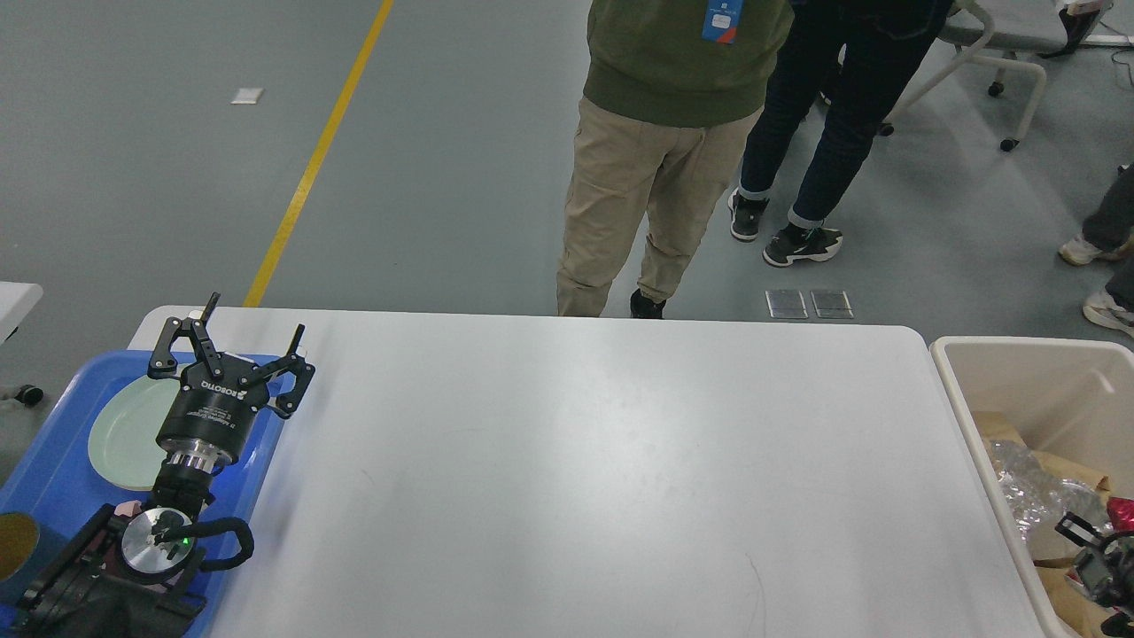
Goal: Tidy desktop
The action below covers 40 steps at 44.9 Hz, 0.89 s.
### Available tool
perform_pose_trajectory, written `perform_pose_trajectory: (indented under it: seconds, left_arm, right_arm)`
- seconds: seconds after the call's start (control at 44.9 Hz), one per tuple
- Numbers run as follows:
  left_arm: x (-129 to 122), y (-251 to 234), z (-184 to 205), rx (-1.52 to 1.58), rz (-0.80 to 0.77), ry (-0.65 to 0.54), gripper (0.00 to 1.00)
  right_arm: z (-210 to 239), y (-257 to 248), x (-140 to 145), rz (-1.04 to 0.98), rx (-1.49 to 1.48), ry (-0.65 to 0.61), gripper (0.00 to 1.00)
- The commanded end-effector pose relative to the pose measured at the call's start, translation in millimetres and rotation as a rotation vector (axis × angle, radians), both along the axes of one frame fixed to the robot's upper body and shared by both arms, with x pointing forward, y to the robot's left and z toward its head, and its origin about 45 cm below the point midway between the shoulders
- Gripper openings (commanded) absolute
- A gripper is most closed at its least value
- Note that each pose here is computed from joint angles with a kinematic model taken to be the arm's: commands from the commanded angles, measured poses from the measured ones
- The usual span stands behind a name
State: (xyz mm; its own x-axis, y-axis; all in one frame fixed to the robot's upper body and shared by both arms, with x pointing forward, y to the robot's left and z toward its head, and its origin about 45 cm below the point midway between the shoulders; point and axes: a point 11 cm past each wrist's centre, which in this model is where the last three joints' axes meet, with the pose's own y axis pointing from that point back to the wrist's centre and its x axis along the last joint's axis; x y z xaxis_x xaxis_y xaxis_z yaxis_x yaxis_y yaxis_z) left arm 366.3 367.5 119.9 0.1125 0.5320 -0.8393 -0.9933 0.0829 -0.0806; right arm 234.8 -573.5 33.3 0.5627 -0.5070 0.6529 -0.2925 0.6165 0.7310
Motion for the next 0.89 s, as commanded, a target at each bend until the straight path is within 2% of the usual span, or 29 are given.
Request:
perform_pose_trajectory:
  seconds: [0.0, 0.334, 0.446, 0.49, 0.557, 0.602, 0.758, 0.869]
  left_arm:
    - [0, 0, 0, 0.0, 0.0, 0.0, 0.96]
    - [0, 0, 0, 0.0, 0.0, 0.0, 0.96]
    - [0, 0, 0, 0.0, 0.0, 0.0, 0.96]
    - [0, 0, 0, 0.0, 0.0, 0.0, 0.96]
    - [0, 1, 0, 0.001, 0.001, 0.0, 0.96]
    - [0, 0, 0, 0.0, 0.0, 0.0, 0.96]
    - [0, 1, 0, 0.001, 0.001, 0.0, 0.96]
    - [0, 0, 0, 0.0, 0.0, 0.0, 0.96]
  right_arm:
    - [1, 0, 2, 0.005, -0.019, -0.026, 1.0]
    - [3, -3, 1, 0.001, -0.023, -0.028, 1.0]
    - [9, -5, 9, 0.002, -0.024, -0.048, 1.0]
    - [18, -8, 19, -0.024, -0.011, -0.094, 1.0]
    - [28, -5, 34, -0.119, 0.062, -0.207, 1.0]
    - [38, -3, 47, -0.268, 0.198, -0.357, 1.0]
    - [65, 12, 86, -0.554, 0.56, -0.737, 1.0]
    - [96, 36, 125, -0.748, 0.905, -1.012, 1.0]
